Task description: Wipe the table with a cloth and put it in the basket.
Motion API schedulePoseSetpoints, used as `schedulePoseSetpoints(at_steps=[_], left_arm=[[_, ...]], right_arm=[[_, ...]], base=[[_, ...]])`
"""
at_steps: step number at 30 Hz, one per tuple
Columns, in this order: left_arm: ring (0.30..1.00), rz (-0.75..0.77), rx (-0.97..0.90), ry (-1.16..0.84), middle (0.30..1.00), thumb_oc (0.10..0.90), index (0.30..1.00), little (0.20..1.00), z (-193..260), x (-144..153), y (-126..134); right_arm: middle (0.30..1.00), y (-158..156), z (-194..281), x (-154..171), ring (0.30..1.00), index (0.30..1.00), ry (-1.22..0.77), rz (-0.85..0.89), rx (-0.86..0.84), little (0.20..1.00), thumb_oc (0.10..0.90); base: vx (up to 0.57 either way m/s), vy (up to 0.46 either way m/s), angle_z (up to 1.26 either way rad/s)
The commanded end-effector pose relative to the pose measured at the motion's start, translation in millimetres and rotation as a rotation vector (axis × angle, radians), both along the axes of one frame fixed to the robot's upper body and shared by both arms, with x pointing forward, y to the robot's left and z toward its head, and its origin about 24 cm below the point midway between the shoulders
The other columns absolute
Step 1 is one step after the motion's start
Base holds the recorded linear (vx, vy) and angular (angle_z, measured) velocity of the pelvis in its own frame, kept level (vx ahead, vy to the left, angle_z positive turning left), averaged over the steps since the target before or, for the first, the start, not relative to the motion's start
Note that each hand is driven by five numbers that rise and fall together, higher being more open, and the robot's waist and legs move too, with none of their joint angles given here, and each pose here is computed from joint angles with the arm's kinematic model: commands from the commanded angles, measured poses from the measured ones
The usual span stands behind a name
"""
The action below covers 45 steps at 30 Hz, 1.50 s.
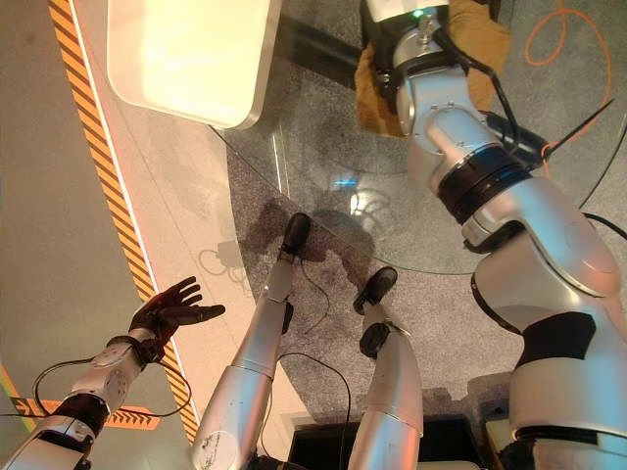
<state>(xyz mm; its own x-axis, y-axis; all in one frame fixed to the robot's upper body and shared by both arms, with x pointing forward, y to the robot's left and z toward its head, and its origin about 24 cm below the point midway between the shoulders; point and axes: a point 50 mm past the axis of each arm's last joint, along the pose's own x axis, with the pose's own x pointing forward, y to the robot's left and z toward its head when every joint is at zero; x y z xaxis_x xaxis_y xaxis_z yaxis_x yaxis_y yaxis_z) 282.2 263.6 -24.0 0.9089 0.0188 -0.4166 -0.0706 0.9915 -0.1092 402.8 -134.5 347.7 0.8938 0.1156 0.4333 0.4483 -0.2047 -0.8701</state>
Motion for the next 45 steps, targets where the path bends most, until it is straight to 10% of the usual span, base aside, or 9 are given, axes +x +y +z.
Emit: schedulePoseSetpoints(at_steps=[1, 28, 45], left_arm=[[0.9, 0.018, 0.05, 0.084, 0.9, 0.8, 0.9, 0.9, -21, -33, 18], [0.9, 0.008, 0.06, 0.086, 0.9, 0.8, 0.9, 0.9, -21, -35, 21], [0.9, 0.023, 0.066, 0.082, 0.9, 0.8, 0.9, 0.9, -19, -43, 34]], right_arm=[[0.3, 102, 35, -40, 0.3, 0.3, -0.183, 0.411, -0.113, 0.2, 0.1], [0.3, 118, 23, -43, 0.3, 0.3, -0.166, 0.405, -0.158, 0.2, 0.1], [0.3, -59, 62, -15, 0.3, 0.3, -0.318, -0.314, 0.014, 0.2, 0.1]], base=[[0.01, 0.003, 0.11], [0.0, -0.002, 0.02], [0.0, -0.004, 0.01]])
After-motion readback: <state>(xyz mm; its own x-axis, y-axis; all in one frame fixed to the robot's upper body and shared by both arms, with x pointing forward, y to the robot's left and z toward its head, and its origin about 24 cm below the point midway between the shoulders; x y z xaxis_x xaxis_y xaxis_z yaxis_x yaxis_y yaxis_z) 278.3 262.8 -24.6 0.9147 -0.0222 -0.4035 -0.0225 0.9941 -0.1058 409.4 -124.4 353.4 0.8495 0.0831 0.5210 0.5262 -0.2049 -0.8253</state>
